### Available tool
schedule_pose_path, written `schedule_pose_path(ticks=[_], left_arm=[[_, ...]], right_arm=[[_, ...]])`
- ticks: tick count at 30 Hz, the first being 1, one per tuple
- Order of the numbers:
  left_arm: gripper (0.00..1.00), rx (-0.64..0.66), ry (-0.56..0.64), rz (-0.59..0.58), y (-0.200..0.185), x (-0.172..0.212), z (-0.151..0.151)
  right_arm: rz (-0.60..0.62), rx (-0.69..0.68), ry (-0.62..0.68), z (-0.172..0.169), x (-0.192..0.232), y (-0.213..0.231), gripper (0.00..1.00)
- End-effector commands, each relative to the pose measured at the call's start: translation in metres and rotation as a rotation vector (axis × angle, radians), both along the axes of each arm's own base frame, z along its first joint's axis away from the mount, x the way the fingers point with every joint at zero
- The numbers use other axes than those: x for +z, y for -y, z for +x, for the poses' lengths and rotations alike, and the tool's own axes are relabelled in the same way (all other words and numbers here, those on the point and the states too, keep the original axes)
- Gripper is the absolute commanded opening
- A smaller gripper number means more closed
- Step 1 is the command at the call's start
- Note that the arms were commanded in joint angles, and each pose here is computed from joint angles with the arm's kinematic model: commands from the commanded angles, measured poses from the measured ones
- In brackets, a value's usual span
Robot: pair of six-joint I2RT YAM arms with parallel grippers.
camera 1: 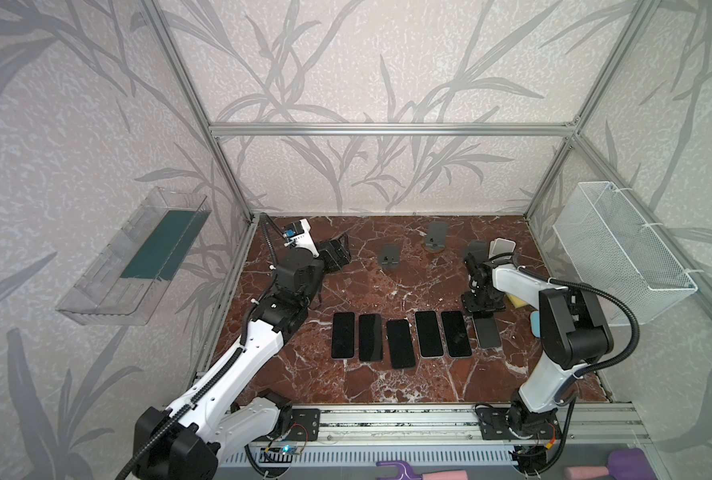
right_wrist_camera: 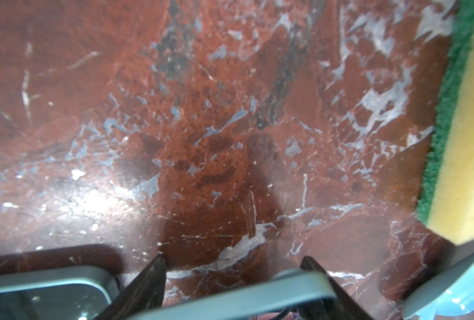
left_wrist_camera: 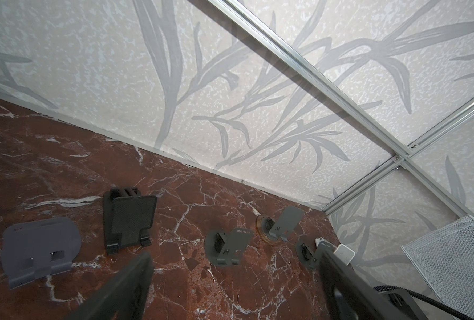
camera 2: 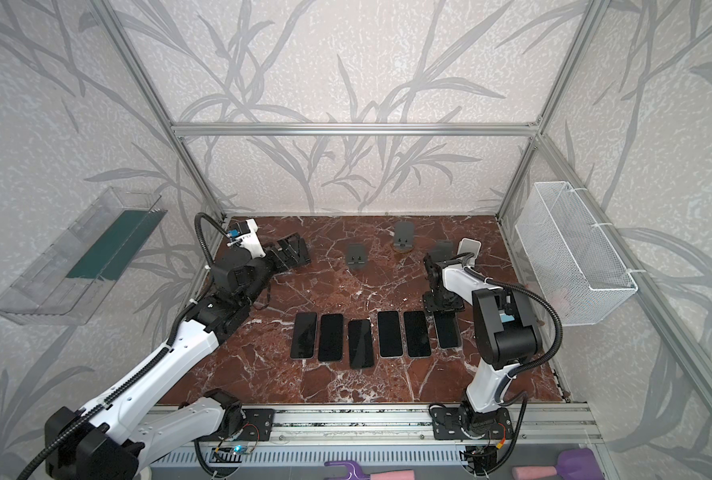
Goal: Remove the phone from the phone stand
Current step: 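Lower the teal-edged phone flat at the row's end and open the right gripper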
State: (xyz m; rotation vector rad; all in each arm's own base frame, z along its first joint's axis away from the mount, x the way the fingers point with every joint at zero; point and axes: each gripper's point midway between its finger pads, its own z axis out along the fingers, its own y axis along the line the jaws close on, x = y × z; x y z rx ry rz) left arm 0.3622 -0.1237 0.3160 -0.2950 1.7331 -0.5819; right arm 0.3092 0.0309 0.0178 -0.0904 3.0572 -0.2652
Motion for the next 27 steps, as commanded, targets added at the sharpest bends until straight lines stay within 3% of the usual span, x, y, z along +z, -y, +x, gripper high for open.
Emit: schedule_pose_path(ticks=[1,17,21,27], left_arm=[[0.93,0.005,0.019,0.004,-0.002,0.003,-0.001],[0.93,0.008,0.009,0.005,-0.002,0.000,0.001],[0.93,0.009,0.007,0.011,-0.003,0.000,0.001],[0.93,0.016,0.012,0.015,-0.005,0.002,0.000]], right_arm=[[0.004,0.016,-0.138,-0.032,-0.018,0.000,0.78],[0.058,0.027,-0.139,-0.027,-0.017,-0.012,0.79],[0.045,0.016,-0.025,-0.013,0.013,-0.010,0.80],[0.087,0.028,0.241,0.018,0.090,-0.018,0.83]])
